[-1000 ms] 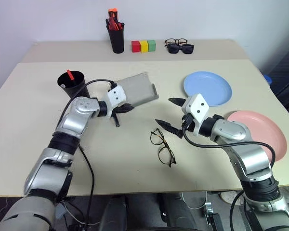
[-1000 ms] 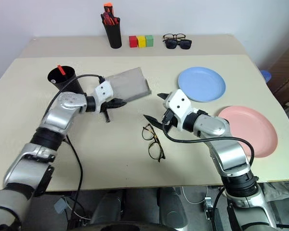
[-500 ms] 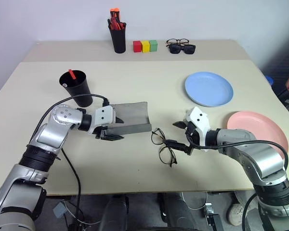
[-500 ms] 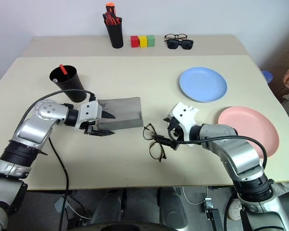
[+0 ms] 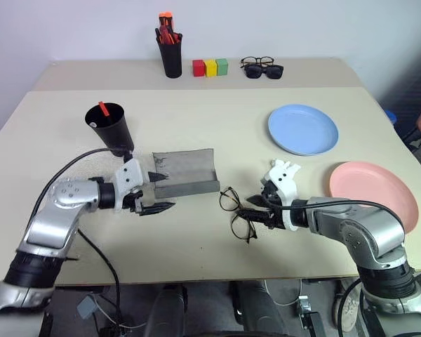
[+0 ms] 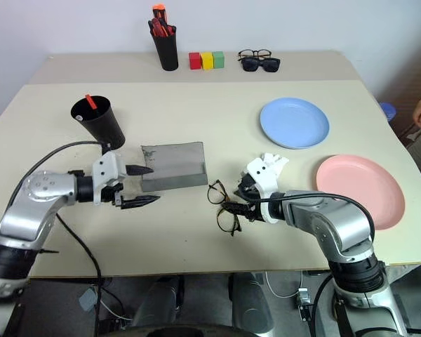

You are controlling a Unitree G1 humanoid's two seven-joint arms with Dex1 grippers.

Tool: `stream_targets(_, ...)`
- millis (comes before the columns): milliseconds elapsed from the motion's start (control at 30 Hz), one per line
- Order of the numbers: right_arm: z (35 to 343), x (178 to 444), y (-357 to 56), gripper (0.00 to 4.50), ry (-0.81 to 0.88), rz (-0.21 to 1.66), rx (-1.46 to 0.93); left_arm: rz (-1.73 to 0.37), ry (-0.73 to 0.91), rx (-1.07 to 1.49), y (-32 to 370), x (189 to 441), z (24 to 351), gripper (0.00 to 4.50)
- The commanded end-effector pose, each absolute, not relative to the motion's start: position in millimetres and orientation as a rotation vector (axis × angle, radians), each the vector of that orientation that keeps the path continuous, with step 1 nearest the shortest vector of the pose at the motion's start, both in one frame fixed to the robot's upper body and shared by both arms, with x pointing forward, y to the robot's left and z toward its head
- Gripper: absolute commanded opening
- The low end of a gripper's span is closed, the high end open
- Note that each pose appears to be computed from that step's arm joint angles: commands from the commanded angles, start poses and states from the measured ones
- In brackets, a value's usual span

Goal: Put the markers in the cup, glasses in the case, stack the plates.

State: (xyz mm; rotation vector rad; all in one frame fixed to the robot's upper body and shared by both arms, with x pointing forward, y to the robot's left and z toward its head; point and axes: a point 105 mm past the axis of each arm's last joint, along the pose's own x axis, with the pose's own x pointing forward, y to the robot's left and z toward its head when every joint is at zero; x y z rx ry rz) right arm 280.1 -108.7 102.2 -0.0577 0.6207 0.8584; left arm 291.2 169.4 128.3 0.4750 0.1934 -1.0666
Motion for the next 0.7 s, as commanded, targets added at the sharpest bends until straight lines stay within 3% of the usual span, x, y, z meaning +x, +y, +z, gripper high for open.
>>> stream_targets(33, 108, 281, -111, 0.57, 0.613, 0.852, -0.071, -1.009, 0.135, 0.461, 174, 284, 147, 3.81)
stream_targets(67, 108, 281, -111, 0.07, 0.614, 0.853, -0.073, -1.004, 0.135, 0.456, 174, 282, 148, 3.81)
stream_targets(100, 110, 281, -111, 0.02, 0.613, 0.855, -0.083, -0.99, 0.136, 0.444, 176, 281, 148, 3.81)
stream_targets(233, 137, 281, -109, 0.02, 0.517, 0.908, -0.223, -0.849, 0.126, 0.386, 196, 280, 151, 3.81)
stream_targets(367, 184, 280, -80, 0.02, 0.313, 1.059, -0.392, -0.726, 0.124, 0.342, 216, 280, 151, 3.81)
stream_targets(467, 209, 296, -50, 0.02, 0.177, 1.103, -0.451, -0.685, 0.147, 0.309, 225, 276, 145, 3.81)
stream_targets(567, 214, 318, -21, 0.02, 0.117, 1.126, -0.49, -0.661, 0.158, 0.287, 229, 274, 142, 3.81)
stream_targets(700, 199, 348, 7, 0.02, 0.085, 1.143, -0.641, -0.648, 0.17, 0.284, 231, 271, 139, 3.81)
